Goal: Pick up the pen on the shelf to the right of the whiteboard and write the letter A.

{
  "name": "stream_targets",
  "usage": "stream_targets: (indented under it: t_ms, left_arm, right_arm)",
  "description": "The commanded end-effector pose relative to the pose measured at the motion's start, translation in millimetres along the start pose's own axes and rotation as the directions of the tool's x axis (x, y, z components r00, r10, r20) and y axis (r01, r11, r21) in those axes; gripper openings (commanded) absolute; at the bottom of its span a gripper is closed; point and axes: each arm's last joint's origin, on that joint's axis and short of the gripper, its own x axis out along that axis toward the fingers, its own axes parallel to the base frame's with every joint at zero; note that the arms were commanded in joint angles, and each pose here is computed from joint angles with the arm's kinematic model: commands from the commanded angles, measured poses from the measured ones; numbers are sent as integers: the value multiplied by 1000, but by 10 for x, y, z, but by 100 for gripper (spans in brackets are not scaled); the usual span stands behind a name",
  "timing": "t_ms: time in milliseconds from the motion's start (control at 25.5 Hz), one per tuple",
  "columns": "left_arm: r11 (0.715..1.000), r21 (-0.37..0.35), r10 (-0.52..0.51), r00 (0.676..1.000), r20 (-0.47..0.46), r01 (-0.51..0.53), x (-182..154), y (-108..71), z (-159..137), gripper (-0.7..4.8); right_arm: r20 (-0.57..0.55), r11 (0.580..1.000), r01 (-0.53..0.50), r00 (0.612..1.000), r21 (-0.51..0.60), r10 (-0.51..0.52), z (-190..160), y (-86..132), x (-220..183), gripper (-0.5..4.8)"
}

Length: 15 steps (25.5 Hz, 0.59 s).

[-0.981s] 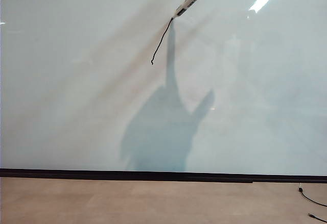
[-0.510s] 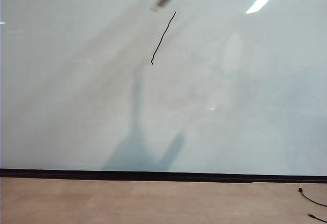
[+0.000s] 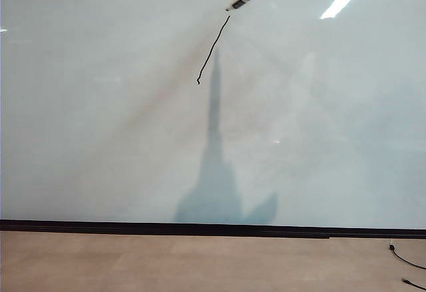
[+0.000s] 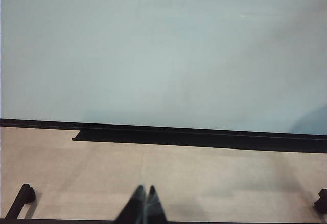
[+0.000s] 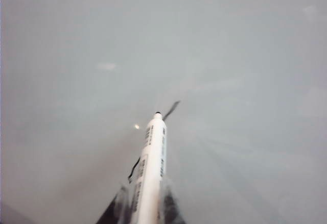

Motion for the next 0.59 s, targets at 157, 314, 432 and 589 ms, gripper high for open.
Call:
stream_targets:
  t_ms: [157,314,432,589]
  left_arm:
    - [1000,5,-1,1000,11,0,-2,-1,16,-4]
    - [1000,5,-1,1000,11,0,-2,-1,16,-4]
    - [1000,5,-1,1000,10,0,-2,-1,15,-5]
    - [1000,5,-1,1000,11,0,-2,0,16,-4]
  right_arm:
    - [53,996,-67,997,64,64,-39,-56,89,-9]
    - [68,996,-66,996,65,62,-72,-85,149,-9]
    - [73,996,-56,996,66,51,-79,-111,181,-9]
    - [74,996,-40,997,81,34,-102,-158,205,-9]
